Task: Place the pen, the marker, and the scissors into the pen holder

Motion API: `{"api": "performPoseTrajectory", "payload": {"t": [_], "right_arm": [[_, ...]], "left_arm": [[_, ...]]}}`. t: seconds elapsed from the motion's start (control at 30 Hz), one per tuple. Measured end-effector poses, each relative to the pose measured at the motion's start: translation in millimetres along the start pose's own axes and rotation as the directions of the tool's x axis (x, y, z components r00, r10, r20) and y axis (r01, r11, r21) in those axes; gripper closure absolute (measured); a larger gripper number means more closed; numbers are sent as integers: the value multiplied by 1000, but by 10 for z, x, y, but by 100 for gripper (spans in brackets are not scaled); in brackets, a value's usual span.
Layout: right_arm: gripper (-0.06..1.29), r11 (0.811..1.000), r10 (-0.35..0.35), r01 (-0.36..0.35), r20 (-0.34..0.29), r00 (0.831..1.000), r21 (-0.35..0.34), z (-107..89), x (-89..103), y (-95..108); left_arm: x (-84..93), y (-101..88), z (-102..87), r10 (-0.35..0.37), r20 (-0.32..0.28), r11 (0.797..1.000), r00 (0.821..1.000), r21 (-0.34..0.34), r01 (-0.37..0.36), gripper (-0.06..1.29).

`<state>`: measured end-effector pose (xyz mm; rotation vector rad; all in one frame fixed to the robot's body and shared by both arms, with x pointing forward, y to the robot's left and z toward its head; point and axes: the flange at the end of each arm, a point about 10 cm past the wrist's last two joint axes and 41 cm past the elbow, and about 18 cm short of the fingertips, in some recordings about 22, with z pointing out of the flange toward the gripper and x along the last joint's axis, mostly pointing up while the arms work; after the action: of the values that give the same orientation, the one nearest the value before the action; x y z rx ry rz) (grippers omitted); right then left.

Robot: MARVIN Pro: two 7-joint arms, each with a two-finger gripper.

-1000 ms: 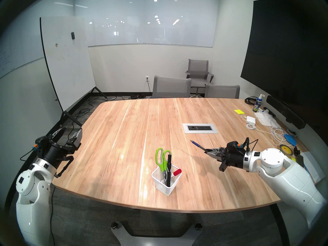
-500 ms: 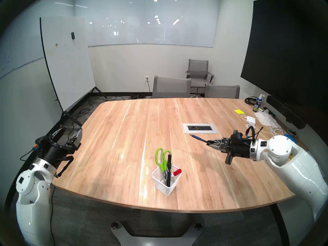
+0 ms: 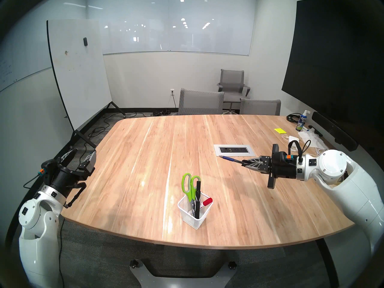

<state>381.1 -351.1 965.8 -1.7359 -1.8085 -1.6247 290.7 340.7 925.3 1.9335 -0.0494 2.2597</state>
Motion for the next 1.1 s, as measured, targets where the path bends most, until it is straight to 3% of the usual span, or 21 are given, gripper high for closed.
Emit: {"api": "performPoseTrajectory", "payload": {"t": [1.1], "right_arm": [[125, 1000, 1, -1, -20, 1000, -1, 76, 94, 37]], "left_arm": [[-1, 0, -1, -1, 1, 1000, 1000, 1, 1, -3]]}}
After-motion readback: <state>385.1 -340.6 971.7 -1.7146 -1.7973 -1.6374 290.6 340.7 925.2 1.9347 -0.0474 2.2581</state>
